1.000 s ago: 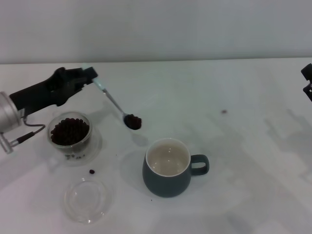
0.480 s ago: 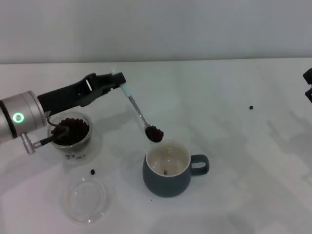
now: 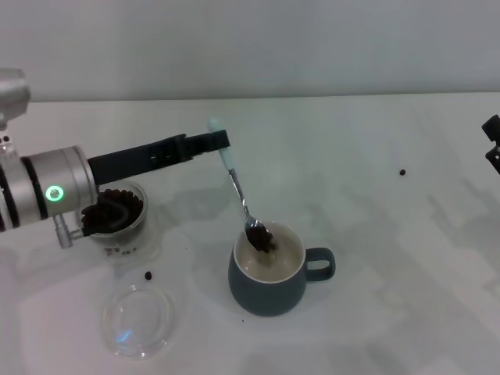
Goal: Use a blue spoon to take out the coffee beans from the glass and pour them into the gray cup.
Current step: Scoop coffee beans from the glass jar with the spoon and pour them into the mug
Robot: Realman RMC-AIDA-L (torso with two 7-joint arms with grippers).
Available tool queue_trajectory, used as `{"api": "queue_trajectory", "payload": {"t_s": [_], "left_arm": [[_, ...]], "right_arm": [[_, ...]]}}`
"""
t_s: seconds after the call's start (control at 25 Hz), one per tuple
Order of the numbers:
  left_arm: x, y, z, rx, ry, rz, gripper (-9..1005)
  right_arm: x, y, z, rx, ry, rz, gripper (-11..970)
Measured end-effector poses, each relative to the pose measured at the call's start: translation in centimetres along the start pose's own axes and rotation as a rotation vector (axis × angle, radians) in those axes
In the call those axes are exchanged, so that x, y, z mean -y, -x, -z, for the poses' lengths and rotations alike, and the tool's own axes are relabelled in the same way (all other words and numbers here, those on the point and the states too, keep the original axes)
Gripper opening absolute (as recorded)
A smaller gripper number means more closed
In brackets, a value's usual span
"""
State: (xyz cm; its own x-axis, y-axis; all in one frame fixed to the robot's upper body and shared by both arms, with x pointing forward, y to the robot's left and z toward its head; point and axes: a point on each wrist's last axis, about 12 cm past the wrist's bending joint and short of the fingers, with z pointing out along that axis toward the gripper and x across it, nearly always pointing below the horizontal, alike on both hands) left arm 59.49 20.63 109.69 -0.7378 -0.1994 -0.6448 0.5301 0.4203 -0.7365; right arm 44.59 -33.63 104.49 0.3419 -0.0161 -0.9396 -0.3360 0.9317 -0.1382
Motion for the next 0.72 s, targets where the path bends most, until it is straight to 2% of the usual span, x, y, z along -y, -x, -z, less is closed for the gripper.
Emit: {"api": "queue_trajectory", "payload": {"t_s": [0.44,0.72], "left_arm": [[1.3,0.4,-0.8,-0.037,-0.039,-0.211,122],[1.5,0.7,-1.0,-0.028,-0.045,-0.227,121]], "right_arm": [[0.0,-0.2,0.0,-0.018,-0.002,0.002,726],[0.1,-0.3,-0.1,-0.023,-0.002,0.002,726]]}}
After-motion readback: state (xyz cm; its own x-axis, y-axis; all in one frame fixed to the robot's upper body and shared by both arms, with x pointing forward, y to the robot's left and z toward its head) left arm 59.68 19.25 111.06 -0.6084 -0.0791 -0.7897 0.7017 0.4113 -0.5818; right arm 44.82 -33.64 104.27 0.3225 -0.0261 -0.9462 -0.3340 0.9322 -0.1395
